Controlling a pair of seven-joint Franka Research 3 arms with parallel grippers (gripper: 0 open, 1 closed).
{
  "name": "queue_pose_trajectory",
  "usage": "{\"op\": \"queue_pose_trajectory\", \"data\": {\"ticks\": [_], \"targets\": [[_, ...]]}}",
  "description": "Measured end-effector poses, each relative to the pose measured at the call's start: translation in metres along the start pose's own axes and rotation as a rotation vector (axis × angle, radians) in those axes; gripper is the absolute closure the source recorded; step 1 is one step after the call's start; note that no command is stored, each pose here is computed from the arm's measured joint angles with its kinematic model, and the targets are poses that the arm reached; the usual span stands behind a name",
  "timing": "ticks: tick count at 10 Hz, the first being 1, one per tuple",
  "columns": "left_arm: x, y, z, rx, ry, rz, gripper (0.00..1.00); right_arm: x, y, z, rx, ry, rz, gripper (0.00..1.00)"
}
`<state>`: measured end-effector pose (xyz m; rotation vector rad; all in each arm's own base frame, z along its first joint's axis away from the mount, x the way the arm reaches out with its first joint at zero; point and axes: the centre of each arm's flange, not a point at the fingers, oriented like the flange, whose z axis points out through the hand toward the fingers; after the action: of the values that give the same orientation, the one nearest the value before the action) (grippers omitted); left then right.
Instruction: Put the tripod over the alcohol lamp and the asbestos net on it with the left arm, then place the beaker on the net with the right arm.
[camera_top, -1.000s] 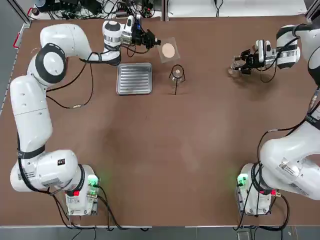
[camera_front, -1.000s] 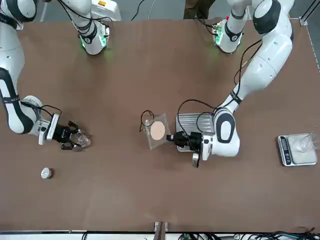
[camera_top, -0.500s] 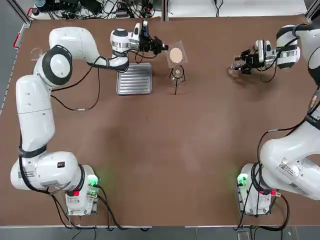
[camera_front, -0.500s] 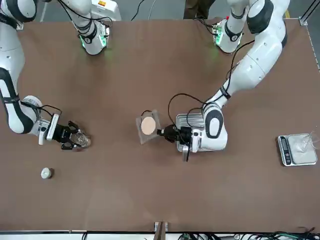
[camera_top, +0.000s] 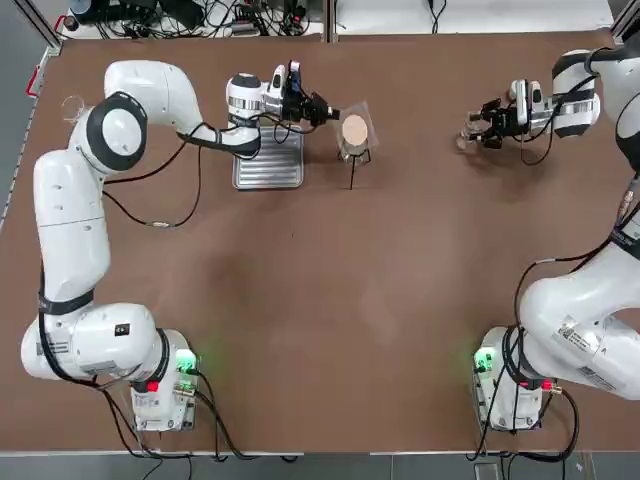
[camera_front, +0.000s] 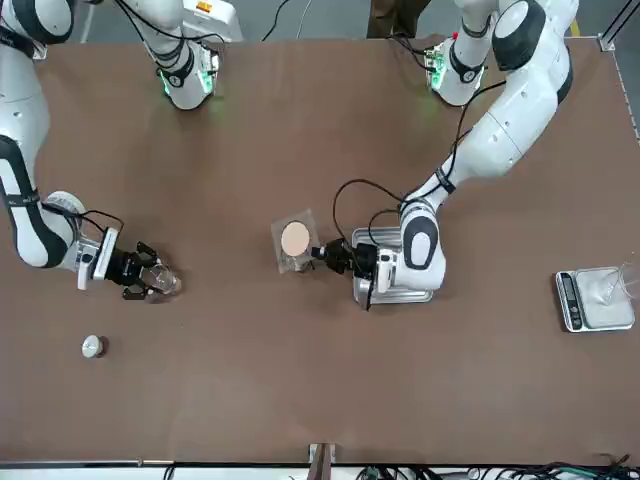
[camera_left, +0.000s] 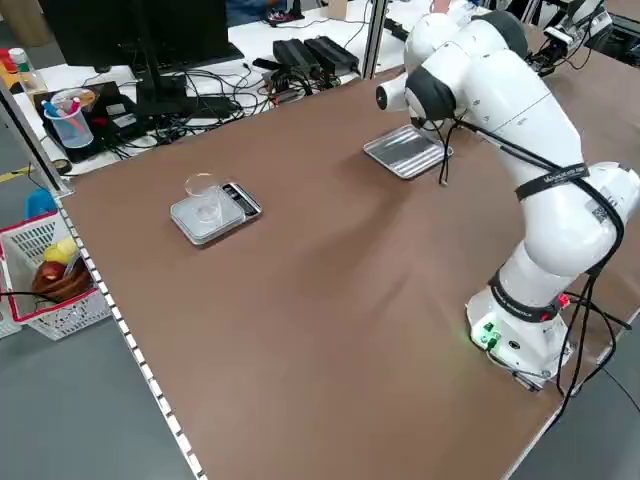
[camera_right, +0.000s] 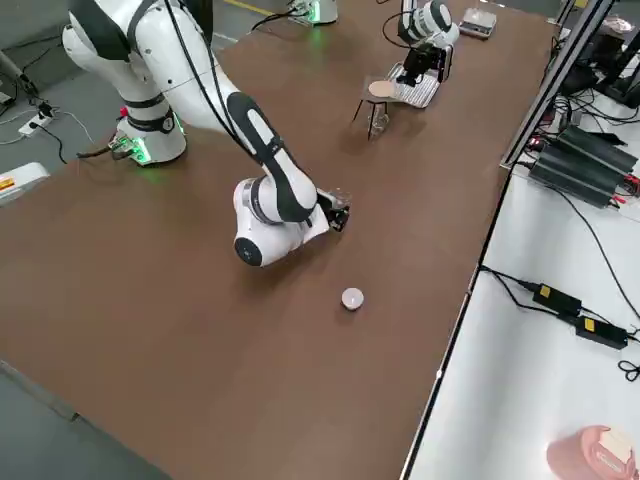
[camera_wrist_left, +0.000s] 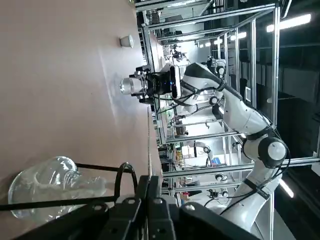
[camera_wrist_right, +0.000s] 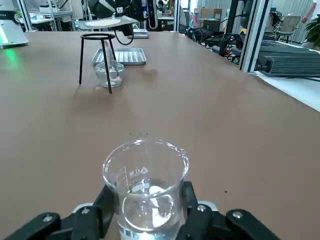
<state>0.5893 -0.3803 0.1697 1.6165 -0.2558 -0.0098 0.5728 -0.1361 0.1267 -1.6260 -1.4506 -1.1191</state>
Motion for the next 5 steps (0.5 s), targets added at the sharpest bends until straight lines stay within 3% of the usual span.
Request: {"op": "queue_pose_trajectory", "data": {"ticks": [5], "targets": [[-0.015,-0.008,0.007,0.001,-0.023,0.002,0.98,0.001,0.0,0.003,0.005,0.001,-0.002,0.42]]}}
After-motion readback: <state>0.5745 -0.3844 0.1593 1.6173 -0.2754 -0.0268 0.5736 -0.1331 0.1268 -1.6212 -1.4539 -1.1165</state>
